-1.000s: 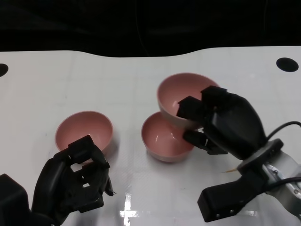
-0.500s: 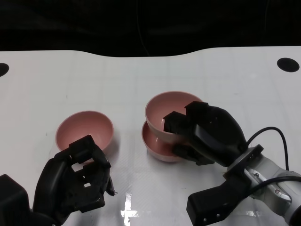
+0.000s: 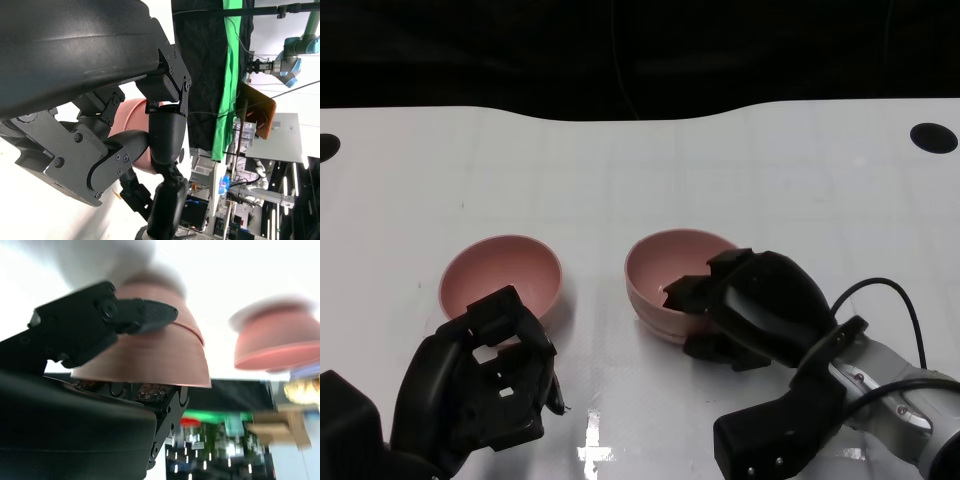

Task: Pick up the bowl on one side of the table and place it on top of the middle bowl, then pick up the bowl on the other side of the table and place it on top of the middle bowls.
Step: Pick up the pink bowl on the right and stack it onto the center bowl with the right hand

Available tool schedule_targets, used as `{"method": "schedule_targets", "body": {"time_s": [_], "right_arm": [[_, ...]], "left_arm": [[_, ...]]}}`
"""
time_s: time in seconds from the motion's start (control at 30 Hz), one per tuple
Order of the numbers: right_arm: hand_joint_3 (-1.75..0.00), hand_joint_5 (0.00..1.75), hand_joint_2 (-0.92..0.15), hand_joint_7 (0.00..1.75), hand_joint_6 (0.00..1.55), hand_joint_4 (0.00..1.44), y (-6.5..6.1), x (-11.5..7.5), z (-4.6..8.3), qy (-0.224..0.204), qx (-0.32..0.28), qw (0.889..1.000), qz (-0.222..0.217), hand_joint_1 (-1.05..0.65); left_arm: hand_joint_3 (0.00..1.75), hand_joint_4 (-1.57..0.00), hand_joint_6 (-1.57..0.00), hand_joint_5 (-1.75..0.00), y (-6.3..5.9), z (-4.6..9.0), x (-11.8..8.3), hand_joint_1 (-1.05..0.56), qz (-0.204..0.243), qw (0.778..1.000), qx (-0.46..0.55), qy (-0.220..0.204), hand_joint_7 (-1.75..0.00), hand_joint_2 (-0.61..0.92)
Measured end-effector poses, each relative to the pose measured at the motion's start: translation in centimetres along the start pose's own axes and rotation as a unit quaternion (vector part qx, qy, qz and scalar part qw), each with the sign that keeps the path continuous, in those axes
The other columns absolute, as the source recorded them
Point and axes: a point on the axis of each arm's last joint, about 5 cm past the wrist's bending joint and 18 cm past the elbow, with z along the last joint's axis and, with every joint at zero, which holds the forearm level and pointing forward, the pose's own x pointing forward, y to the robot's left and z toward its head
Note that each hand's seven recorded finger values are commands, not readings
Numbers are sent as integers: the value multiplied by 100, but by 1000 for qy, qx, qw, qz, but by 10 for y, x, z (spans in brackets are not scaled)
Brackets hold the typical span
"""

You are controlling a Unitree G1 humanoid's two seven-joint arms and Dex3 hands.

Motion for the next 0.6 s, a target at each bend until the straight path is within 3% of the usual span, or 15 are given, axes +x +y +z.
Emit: {"method": "schedule_targets", "body": {"time_s": [0.1,0.17,0.27,0.6], "right_arm": [[-40,21,-92,0,42,38,-2,0,-1,11,-10,1000,25,-72],[-43,18,-92,0,37,32,-6,1,-2,18,-18,999,38,-76],[-44,16,-92,0,33,28,-12,3,-1,21,-27,998,44,-79],[-45,16,-92,0,30,22,-30,-5,9,26,-9,1000,6,-80]], "left_arm": [[126,-92,-82,-170,0,0,0,-19,-1,1000,0,0,-156,44],[126,-92,-81,-170,-1,0,0,-19,-1,1000,1,-1,-157,44],[125,-92,-81,-170,-1,0,0,-19,-2,1000,2,-3,-157,44],[126,-93,-83,-168,-1,0,1,-18,-2,1000,2,-3,-155,44]]}}
